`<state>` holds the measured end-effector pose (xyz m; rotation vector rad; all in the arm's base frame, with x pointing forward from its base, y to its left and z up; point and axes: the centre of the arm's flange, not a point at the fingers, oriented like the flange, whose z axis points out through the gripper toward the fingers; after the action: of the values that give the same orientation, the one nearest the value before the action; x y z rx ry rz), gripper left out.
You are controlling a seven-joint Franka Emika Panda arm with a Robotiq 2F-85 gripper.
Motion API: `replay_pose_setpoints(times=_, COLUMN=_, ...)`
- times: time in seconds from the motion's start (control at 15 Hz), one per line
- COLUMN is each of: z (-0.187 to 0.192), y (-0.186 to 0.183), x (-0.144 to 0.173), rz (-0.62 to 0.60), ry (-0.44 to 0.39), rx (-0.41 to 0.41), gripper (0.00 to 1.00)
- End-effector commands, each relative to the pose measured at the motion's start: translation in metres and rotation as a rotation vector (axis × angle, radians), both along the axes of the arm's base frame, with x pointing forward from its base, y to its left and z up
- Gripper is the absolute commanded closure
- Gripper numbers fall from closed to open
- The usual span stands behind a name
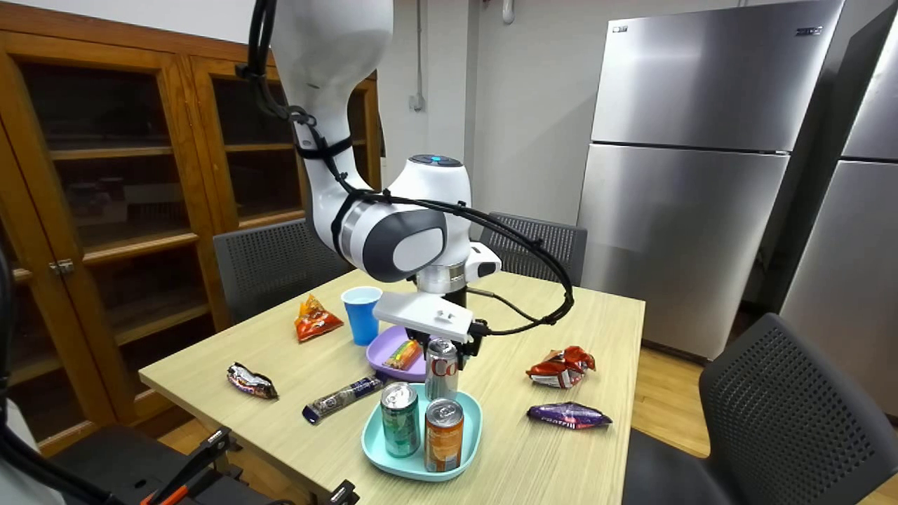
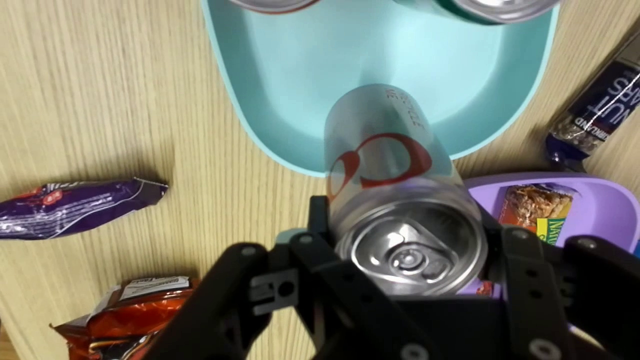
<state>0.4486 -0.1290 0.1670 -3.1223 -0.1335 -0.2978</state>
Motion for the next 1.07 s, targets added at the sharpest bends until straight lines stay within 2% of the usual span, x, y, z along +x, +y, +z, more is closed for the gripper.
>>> replay_pose_setpoints(times=0.0, z=0.003, y=0.0, x=-0.007, rz=-0.01, ry=-0.002, rx=-0.019, gripper=0.62)
replay_pose_setpoints(times=0.27, z=-0.005, y=-0.003, x=-0.004, rz=-0.021, ry=0.025, rx=-0.019, gripper=0.62)
replay_pose_setpoints(times=1.0, z=-0.028, y=0.005, x=-0.001, rz=-0.059, ry=0.005, rx=-0.021, gripper=0.62)
